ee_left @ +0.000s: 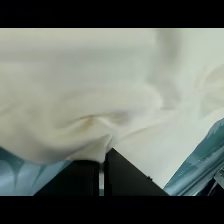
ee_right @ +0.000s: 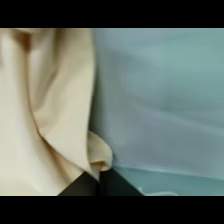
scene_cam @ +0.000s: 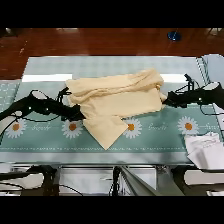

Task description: Fold the shirts.

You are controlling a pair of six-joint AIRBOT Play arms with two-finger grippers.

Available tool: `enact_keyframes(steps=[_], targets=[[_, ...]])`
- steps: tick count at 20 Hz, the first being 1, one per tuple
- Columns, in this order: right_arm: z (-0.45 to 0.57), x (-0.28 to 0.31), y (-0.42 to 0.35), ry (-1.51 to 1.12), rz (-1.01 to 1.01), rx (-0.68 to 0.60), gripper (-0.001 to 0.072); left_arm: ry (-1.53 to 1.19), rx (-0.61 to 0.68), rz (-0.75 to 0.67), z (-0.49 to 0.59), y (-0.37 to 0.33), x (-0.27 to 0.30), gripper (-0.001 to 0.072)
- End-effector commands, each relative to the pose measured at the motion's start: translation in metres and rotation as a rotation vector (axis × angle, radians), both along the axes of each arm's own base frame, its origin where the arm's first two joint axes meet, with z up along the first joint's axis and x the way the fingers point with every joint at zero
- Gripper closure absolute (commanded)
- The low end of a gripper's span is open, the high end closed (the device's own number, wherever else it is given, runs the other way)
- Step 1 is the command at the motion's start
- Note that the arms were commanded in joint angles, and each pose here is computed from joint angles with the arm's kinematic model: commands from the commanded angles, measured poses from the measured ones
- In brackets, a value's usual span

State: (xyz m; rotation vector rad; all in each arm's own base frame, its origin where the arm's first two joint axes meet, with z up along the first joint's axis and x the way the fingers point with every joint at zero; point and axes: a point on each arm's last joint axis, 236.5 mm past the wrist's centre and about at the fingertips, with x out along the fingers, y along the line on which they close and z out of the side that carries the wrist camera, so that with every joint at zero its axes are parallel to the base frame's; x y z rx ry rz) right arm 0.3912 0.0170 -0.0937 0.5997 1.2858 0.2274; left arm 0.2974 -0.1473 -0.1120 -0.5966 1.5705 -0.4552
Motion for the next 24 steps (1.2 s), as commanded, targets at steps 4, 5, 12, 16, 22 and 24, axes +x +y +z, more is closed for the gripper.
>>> enact_keyframes(steps=[4,5,12,16,22,24], targets=[[0.113,0.012,-0.033,-0.285,-0.077,-0.087,0.0687,-0.202,-0.059,-0.014,0.088,0.017,0.052,0.0684],[0.138,0.01,-0.037,-0.345,-0.087,-0.109,0.0687,-0.271,-0.059,-0.023,0.115,0.02,0.061,0.0684],[0.367,-0.031,0.003,-0.837,-0.044,-0.14,0.0688,-0.996,0.024,-0.071,0.386,0.022,0.059,0.0684],[0.516,-0.084,0.026,-1.163,-0.065,-0.198,0.0688,-1.421,0.088,-0.067,0.535,0.016,-0.017,0.0684],[0.648,-0.177,0.044,-1.458,-0.15,-0.312,0.0688,-1.758,0.397,0.229,0.645,0.074,-0.134,0.0685],[0.655,-0.196,0.039,-1.446,-0.202,-0.35,0.0688,-1.779,0.477,0.32,0.651,0.093,-0.171,0.0684]])
